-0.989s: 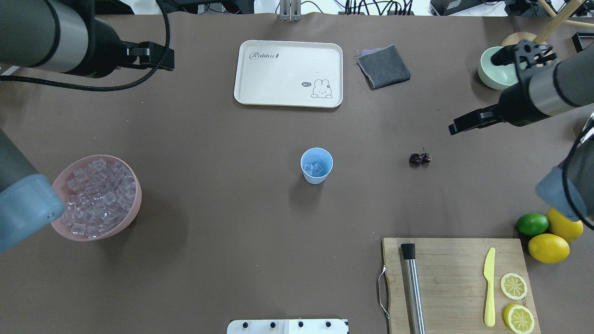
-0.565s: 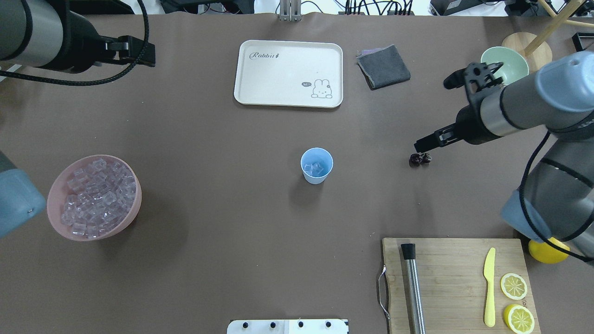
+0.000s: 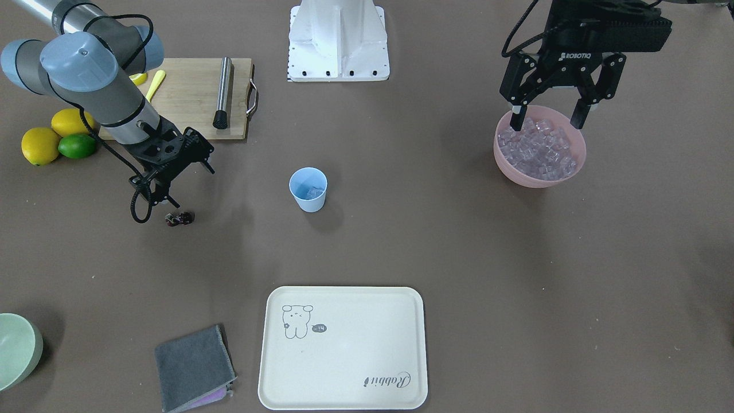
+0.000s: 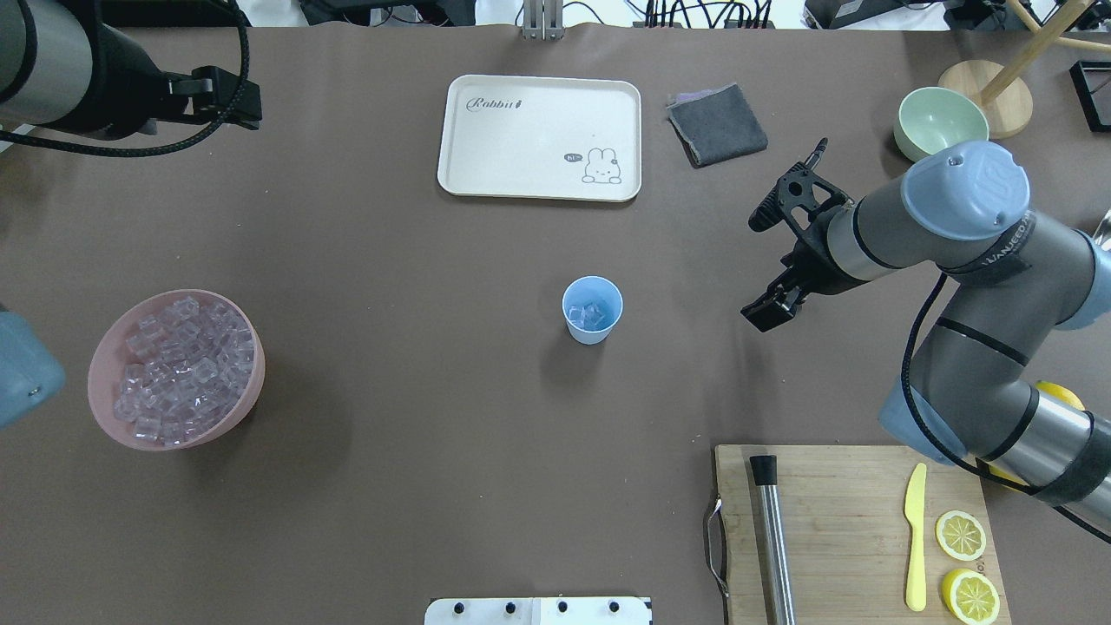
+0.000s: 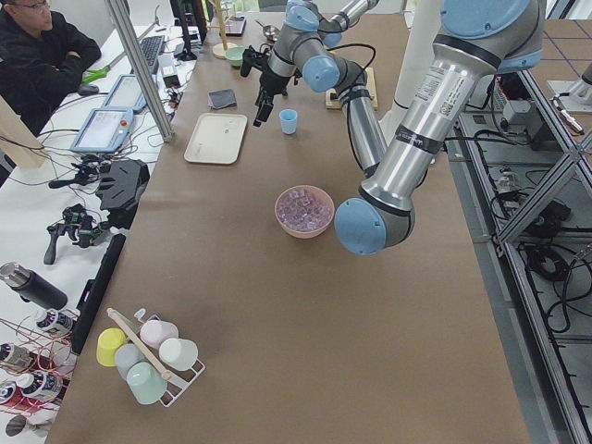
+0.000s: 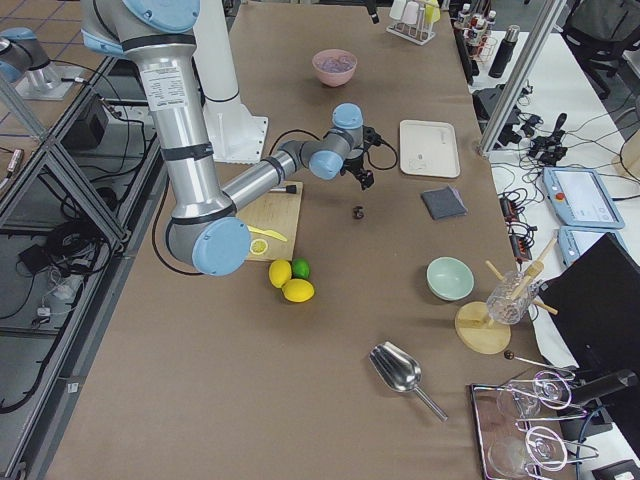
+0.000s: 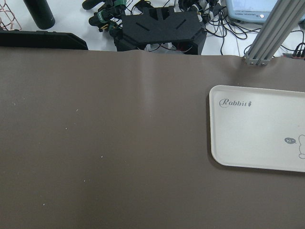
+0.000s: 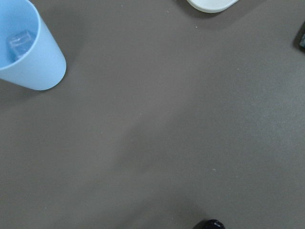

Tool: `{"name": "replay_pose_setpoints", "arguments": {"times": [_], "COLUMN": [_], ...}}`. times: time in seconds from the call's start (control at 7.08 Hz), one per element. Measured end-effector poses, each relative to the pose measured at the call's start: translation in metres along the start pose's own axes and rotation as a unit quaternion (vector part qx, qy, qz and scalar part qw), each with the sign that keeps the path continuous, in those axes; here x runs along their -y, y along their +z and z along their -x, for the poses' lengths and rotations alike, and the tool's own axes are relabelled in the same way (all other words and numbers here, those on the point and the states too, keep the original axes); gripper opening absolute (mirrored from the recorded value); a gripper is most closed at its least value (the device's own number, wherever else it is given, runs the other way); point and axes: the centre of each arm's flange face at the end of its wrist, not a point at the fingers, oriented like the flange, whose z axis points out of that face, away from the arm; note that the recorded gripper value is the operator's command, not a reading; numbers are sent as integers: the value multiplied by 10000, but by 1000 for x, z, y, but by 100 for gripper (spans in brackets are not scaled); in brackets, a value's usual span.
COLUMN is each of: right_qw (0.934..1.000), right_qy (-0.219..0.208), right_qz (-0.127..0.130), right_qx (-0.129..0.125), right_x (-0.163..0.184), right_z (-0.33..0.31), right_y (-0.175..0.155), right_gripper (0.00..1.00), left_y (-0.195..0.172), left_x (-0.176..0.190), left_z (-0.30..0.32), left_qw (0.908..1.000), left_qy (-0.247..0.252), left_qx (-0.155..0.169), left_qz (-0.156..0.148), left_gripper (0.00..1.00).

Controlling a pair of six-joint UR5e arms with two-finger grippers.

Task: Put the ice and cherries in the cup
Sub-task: 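Lower the right gripper onto the dark cherries and grasp them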

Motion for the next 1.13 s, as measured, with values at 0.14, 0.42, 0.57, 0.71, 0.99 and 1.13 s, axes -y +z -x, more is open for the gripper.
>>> {"name": "replay_pose_setpoints", "arguments": {"times": [0.14, 0.42, 0.57, 0.71, 0.99, 1.13], "right_qw": [9999, 9997, 9995, 9994, 9995, 9995], "right_qy": [-98, -239, -278, -280, -214, -173], "right_qz": [60, 66, 28, 30, 53, 53], "right_qx": [-38, 62, 152, 198, 236, 249], "right_x": [2, -3, -9, -13, -16, -16], "right_z": [-19, -59, -71, -78, -82, -81], "right_y": [5, 23, 35, 44, 50, 50], "right_gripper": [100, 100, 100, 99, 82, 82], "left_y": [1, 3, 4, 5, 3, 3], "left_x": [0, 0, 1, 1, 2, 2], "left_z": [0, -2, -3, -3, -3, -3], "left_qw": [9999, 9999, 9998, 9998, 9999, 9999], "left_qy": [-93, -143, -147, -145, -140, -141], "left_qx": [47, 74, 88, 92, 78, 72], "left_qz": [25, 47, 51, 49, 35, 33], "left_gripper": [97, 97, 97, 97, 91, 90]}}
